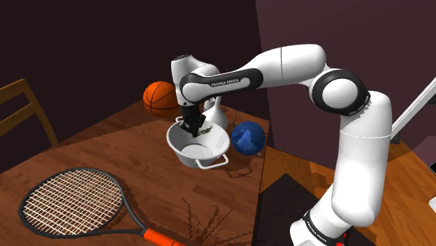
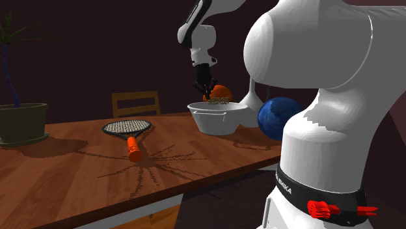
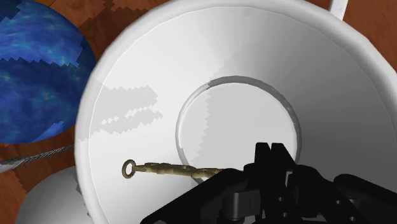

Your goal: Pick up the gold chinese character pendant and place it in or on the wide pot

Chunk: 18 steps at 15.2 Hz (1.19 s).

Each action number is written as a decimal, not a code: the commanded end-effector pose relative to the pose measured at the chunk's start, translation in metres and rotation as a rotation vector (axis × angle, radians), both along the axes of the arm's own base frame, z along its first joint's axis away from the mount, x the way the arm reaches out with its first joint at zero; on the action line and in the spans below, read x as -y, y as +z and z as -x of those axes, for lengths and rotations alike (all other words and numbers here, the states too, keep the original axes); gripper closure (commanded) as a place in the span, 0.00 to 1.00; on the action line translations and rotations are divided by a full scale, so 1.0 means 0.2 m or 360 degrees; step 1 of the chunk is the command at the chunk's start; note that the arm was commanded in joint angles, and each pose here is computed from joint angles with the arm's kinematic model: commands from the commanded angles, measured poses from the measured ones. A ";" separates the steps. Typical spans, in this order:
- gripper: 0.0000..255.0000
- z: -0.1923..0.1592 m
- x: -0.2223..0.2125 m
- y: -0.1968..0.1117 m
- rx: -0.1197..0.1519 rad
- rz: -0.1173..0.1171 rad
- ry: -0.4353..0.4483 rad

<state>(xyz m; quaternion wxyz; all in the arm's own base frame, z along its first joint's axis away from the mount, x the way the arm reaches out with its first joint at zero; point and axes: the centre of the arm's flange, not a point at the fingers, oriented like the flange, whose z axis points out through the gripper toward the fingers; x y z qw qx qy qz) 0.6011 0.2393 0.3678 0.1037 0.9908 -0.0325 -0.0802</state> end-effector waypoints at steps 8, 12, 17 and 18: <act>0.00 0.00 0.00 0.00 0.0000 0.0000 0.0000; 0.00 -0.04 -0.05 0.24 0.0000 0.0000 0.0000; 0.00 -0.04 -0.05 0.24 0.0000 0.0000 0.0000; 0.00 -0.04 -0.05 0.24 0.0000 0.0000 0.0000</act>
